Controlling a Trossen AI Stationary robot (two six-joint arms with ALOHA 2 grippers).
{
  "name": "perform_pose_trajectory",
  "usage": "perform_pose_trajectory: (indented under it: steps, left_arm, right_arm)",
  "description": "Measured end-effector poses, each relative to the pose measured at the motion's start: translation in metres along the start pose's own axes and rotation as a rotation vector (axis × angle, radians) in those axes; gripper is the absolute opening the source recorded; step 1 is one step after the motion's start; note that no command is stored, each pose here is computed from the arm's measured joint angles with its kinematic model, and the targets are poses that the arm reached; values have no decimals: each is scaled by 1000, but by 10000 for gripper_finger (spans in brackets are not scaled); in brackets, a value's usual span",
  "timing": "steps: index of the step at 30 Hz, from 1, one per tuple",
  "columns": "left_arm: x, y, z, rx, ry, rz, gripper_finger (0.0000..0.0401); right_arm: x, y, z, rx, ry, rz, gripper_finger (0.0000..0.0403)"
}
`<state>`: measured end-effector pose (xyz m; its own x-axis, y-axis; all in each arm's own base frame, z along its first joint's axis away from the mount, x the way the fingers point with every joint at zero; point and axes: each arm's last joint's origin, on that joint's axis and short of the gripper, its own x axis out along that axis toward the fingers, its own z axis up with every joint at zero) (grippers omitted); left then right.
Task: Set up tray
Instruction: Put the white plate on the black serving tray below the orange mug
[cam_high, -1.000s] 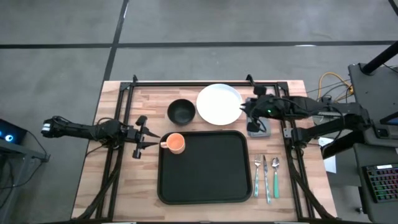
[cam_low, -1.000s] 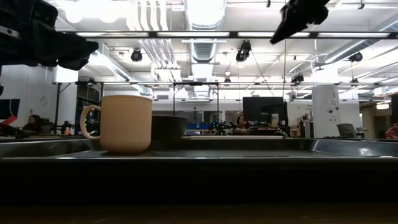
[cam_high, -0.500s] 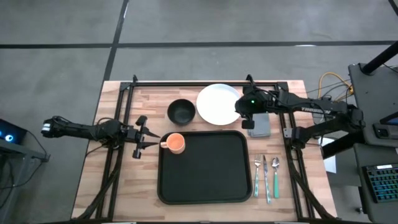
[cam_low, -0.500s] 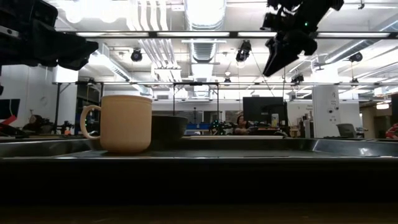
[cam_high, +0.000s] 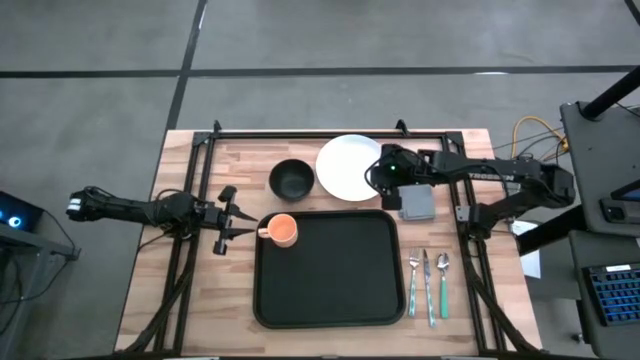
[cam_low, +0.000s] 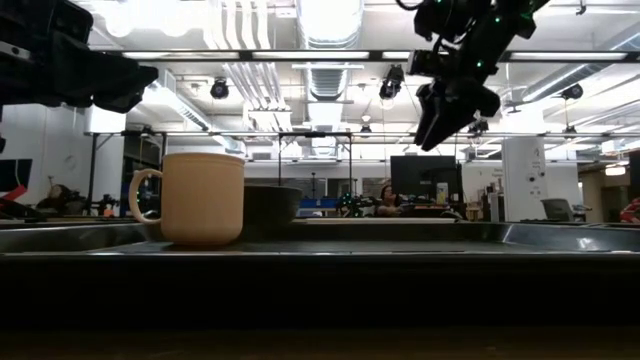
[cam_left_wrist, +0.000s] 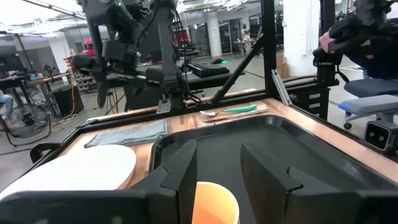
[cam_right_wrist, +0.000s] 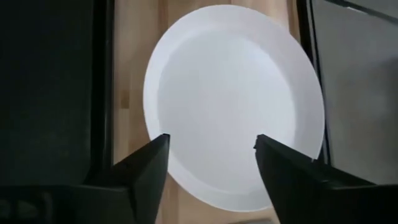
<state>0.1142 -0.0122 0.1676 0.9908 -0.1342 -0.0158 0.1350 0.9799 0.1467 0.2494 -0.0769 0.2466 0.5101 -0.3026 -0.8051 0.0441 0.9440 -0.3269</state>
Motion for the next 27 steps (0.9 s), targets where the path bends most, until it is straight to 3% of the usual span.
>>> perform_pose_trajectory:
  steps: [8,18,27]
  left_arm:
    - [0,0,0,0,0,0,105]
    - [0,0,0,0,0,0,105]
    - [0,0,0,0,0,0,105]
  right_arm:
    - [33,6,-2,-15,95,38,263]
    - [73,15,-9,-51,214,86,241]
    - [85,18,-13,-60,252,102,224]
